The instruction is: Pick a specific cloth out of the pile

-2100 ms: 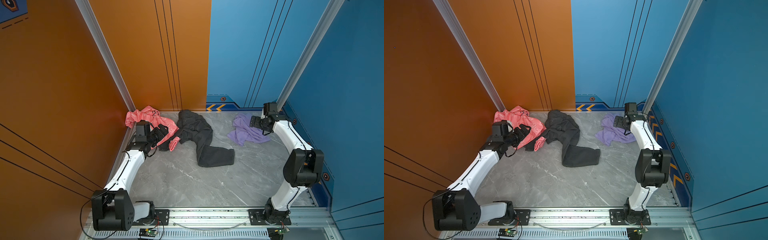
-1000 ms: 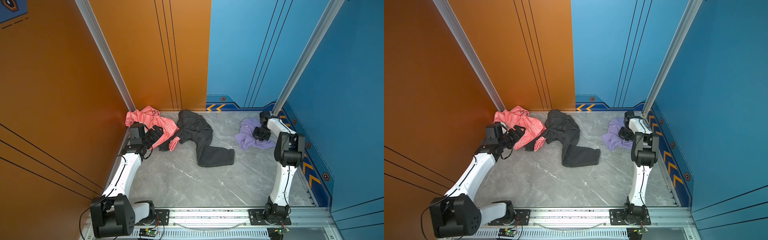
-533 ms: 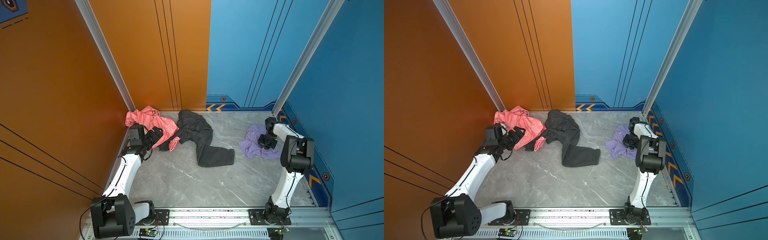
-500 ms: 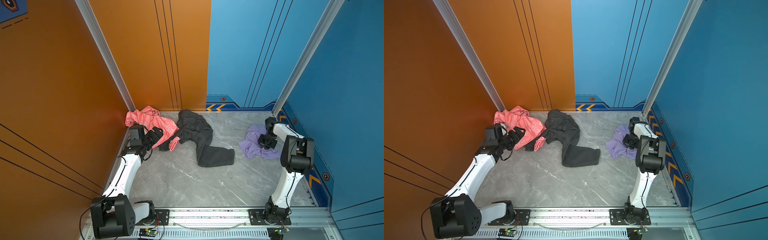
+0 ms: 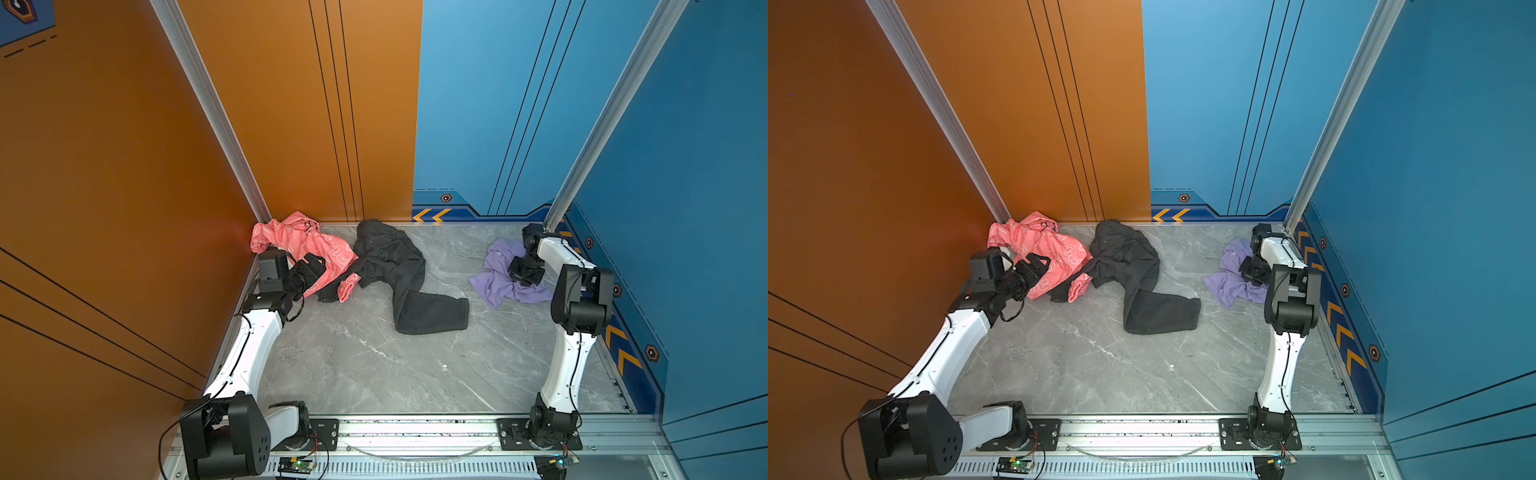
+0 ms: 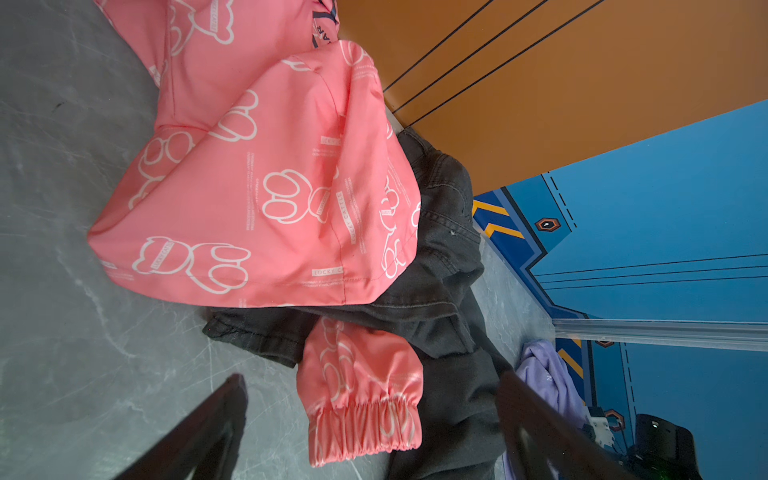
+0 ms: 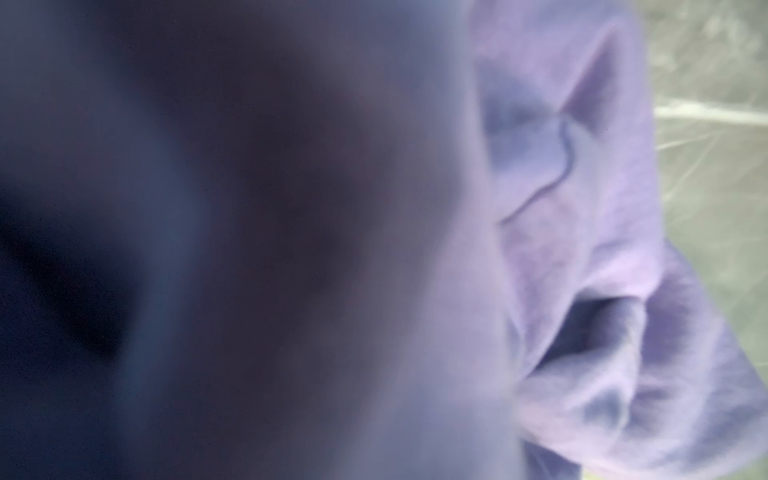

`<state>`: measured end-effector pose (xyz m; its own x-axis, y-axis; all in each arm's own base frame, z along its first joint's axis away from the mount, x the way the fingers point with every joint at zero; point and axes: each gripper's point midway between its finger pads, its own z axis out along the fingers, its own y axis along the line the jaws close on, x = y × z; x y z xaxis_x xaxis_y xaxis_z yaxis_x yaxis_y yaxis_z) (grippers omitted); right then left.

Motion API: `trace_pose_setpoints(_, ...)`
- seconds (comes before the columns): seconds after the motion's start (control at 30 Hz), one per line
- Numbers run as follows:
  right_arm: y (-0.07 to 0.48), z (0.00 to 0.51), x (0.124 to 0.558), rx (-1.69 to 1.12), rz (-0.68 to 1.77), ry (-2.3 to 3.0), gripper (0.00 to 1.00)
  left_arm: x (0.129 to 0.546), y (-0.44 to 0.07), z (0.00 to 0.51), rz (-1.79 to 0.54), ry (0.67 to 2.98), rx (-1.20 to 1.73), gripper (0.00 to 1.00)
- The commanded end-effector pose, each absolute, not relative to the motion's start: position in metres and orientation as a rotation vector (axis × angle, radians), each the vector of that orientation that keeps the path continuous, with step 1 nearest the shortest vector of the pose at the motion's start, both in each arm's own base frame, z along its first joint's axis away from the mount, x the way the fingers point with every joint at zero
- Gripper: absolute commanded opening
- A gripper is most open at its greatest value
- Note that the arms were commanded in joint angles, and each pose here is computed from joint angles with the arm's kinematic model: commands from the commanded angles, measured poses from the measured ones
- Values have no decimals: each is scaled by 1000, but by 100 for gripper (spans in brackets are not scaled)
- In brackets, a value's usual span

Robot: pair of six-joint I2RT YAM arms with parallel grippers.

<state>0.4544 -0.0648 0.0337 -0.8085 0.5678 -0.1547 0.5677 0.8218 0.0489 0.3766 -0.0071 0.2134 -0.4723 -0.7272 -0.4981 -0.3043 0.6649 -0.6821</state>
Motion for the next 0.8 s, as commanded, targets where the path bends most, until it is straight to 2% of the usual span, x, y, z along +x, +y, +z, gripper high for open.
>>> trace_pose_setpoints(0.0, -62, 48, 454, 905, 0, 2820, 36, 367, 1, 216, -600, 2053, -777, 95)
trace_pose_setpoints(0.13, -66, 81, 456, 883, -5, 2750, 54, 358, 8, 213, -547, 2056, -773, 96)
trace_pose_setpoints(0.27, -60, 145, 456, 778, 33, 2630, 74, 352, 16, 210, -483, 2049, -778, 97)
trace_pose_setpoints(0.53, -44, 220, 439, 513, 72, 2364, 86, 348, 39, 208, -253, 2045, -685, 98)
trace_pose_setpoints(0.77, -44, 218, 410, 409, 50, 2047, 100, 351, 51, 218, 4, 1899, -445, 98)
